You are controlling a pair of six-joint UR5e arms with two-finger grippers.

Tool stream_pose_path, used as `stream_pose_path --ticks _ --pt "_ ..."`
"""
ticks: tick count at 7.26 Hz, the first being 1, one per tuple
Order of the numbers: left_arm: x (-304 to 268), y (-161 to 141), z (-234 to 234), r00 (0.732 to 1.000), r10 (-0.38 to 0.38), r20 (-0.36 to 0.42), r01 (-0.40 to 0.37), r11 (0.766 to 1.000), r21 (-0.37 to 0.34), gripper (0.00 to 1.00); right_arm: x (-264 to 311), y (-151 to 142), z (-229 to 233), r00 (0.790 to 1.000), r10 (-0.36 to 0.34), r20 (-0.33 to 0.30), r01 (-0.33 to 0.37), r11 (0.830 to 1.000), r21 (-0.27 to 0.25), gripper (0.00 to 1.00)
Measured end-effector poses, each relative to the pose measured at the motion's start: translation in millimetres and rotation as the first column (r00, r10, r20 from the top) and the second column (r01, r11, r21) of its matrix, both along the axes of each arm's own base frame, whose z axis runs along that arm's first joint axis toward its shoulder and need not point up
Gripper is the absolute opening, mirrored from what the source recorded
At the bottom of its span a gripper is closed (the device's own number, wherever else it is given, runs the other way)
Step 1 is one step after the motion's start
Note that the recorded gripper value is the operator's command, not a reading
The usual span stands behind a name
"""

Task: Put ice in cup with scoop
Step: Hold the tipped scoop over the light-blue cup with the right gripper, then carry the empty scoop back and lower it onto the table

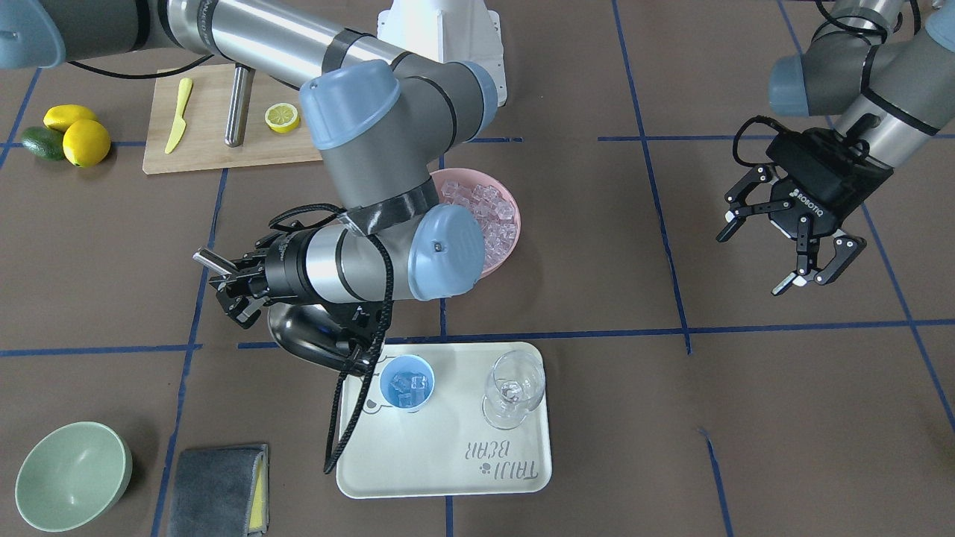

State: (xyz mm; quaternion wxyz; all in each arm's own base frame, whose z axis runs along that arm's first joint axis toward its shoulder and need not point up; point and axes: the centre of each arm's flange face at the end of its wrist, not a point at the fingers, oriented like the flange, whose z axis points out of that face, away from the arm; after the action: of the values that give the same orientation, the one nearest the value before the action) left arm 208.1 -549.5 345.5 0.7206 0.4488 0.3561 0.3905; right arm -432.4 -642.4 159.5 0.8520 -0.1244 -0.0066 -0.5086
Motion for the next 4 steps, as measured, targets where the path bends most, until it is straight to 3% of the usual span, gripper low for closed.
stream_pose_path --ticks 1,2,4 --pt "0 -2 3 1.000 -0.003 0.006 0.003 1.000 -0.015 1.00 30 -3 7 0.993 0.095 0.069 -0.095 0.996 -0.004 0.00" --pt "0 -5 9 1.000 -0.007 0.020 0.008 0.999 -0.043 1.00 66 -6 23 0.973 0.177 0.148 -0.177 0.984 -0.016 0.00" --pt "-5 -8 17 0.999 -0.016 0.043 0.019 0.996 -0.086 1.00 119 -1 78 0.931 0.270 0.245 -0.267 0.963 -0.046 0.00"
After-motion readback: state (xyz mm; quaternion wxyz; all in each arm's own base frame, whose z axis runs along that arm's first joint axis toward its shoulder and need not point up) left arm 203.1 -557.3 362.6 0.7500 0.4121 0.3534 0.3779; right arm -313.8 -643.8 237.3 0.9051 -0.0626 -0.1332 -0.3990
